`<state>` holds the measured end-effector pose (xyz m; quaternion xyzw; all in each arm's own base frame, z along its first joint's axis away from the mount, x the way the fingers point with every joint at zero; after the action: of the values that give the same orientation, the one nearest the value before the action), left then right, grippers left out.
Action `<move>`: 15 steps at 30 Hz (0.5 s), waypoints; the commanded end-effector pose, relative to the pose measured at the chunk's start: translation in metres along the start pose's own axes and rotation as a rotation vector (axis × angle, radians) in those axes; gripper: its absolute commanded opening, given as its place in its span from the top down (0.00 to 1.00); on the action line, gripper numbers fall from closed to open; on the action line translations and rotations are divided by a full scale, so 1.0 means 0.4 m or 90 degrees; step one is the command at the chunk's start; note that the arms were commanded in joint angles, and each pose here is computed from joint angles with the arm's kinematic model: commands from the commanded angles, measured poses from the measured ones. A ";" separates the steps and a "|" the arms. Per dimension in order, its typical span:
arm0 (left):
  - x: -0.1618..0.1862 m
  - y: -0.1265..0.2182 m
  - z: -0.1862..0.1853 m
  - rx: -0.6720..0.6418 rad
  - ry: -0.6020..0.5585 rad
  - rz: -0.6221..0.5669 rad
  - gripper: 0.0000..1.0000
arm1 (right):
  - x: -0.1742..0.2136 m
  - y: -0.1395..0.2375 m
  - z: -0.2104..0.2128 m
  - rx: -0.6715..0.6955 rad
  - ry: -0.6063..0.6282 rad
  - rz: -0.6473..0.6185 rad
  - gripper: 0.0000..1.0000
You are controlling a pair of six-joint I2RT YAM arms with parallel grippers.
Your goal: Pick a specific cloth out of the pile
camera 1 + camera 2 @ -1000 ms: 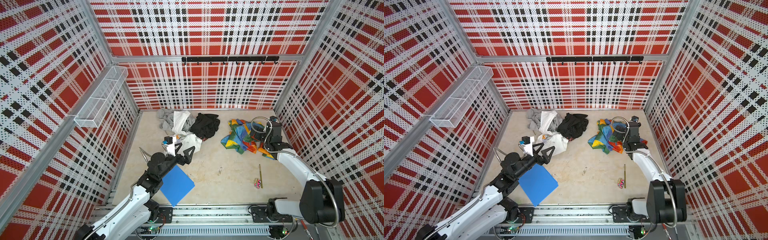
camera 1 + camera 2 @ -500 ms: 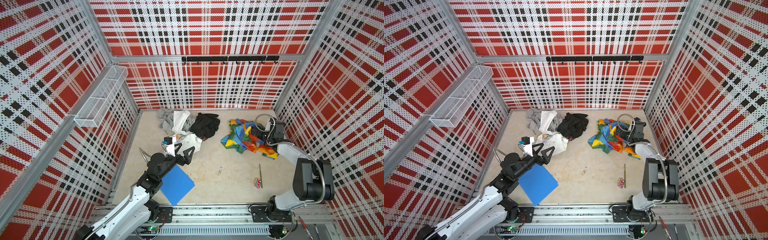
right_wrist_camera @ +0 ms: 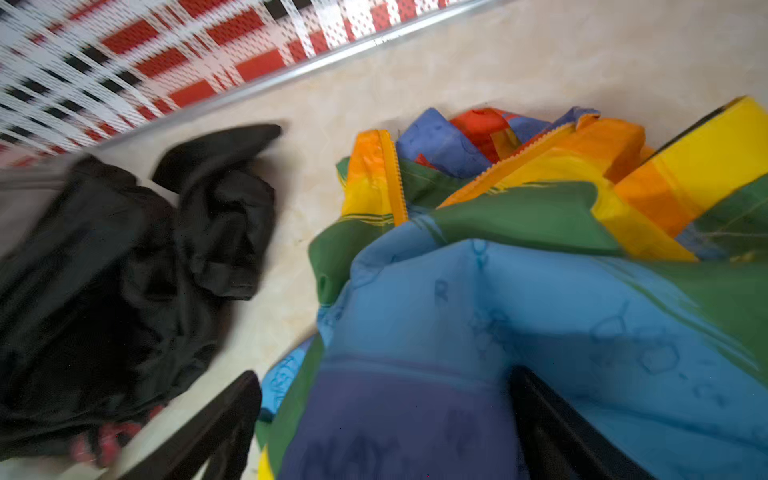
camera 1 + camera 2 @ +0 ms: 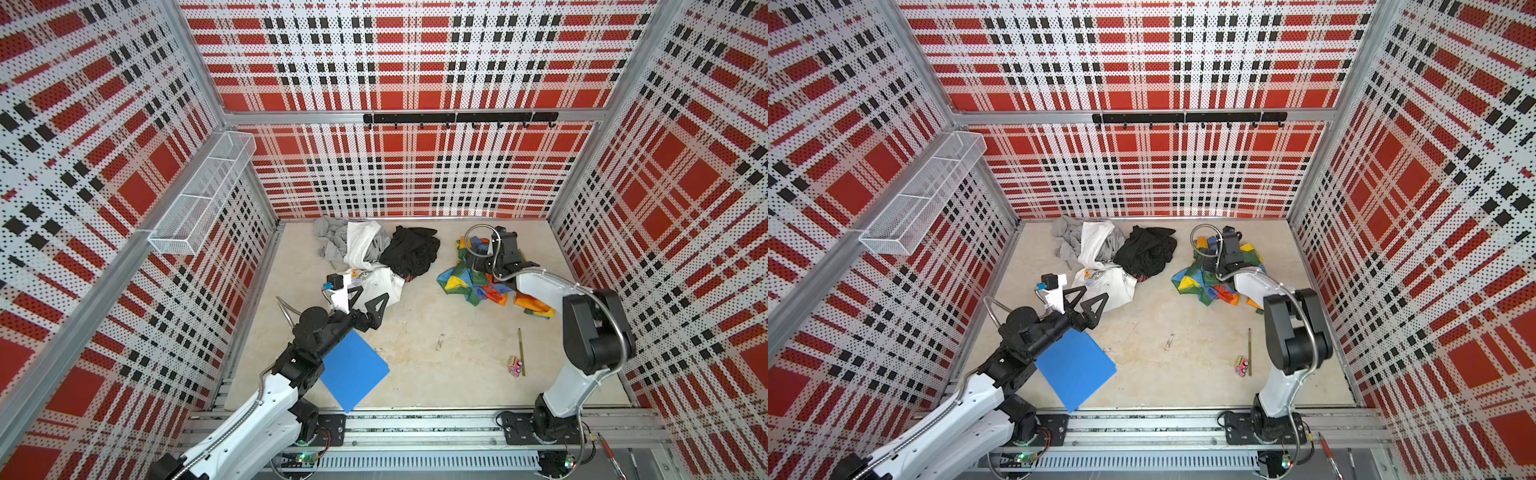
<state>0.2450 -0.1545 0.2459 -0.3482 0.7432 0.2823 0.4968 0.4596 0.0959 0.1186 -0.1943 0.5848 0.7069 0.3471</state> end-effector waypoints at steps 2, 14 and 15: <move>-0.002 0.005 0.002 0.000 -0.002 -0.002 0.01 | 0.044 -0.033 -0.053 0.123 0.056 0.036 0.01; -0.004 0.006 0.009 -0.008 -0.002 -0.002 0.01 | -0.006 -0.045 -0.142 0.192 0.056 0.001 0.11; -0.005 0.006 0.009 -0.008 -0.001 -0.002 0.01 | -0.017 -0.043 -0.132 0.176 0.058 -0.002 0.11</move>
<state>0.2462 -0.1518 0.2425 -0.3481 0.7439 0.2902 0.4912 0.4568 0.0504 0.0871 -0.1625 0.6955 0.6160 0.3323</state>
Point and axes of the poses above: each gripper's point midway between its finger pads, its own y axis back along the fingers, its own z axis along the line the jaws close on, x = y × z, the point moved 3 cm from there along y, back along the fingers, and after that the axes turned 3 degrees about -y, right-handed, at the moved point
